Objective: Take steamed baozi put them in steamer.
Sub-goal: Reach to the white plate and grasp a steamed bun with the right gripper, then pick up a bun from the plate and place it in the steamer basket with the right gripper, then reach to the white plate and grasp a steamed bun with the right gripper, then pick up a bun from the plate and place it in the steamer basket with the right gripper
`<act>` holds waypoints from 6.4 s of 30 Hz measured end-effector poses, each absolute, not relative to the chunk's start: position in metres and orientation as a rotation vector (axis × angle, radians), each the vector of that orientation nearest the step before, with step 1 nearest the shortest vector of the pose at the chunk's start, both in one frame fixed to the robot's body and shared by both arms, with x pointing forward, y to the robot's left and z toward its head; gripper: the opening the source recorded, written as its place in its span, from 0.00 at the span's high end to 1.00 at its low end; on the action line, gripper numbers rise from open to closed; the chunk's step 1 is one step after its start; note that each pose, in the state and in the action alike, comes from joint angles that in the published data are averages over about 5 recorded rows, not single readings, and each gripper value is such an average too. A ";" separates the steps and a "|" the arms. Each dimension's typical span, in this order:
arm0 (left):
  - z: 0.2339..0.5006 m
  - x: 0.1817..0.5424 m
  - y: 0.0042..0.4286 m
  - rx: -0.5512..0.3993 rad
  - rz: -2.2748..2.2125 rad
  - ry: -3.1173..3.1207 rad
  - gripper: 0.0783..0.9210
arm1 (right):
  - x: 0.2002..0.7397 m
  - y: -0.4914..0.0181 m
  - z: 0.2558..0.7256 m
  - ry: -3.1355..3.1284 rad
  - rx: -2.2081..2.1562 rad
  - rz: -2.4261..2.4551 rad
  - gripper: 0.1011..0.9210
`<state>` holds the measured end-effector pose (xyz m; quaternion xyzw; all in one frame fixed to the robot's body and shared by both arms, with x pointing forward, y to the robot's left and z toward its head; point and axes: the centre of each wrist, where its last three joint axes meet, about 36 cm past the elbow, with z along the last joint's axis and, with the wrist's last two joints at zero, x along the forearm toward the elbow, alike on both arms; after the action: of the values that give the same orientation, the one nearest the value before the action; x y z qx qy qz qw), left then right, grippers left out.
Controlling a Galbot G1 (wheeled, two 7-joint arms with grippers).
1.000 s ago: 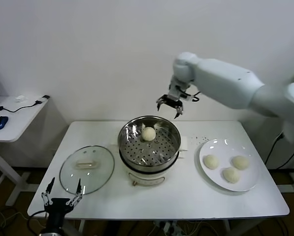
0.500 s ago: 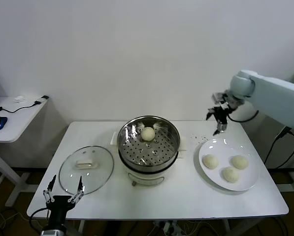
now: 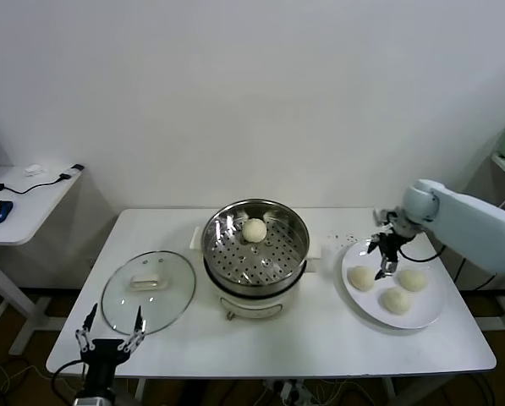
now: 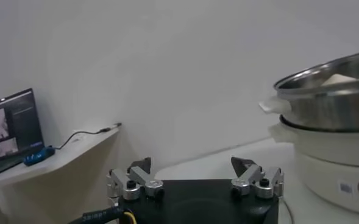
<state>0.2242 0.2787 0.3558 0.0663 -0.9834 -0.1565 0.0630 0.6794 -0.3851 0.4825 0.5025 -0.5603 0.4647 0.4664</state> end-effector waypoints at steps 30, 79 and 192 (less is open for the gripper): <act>0.351 0.215 0.276 0.190 -0.479 -2.957 0.12 | 0.689 -0.375 0.453 -1.348 1.238 1.124 0.43; 0.355 0.218 0.271 0.131 -0.490 -2.993 0.12 | 0.719 -0.050 0.652 -1.451 1.506 1.229 0.44; 0.358 0.216 0.261 0.126 -0.553 -2.962 0.12 | 0.615 -0.434 0.458 -1.266 1.238 1.205 0.43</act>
<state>0.2155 0.2606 0.3580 0.0416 -0.9803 -0.1828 0.0628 0.6150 -0.4344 0.4584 0.5074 -0.5186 0.4939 0.4792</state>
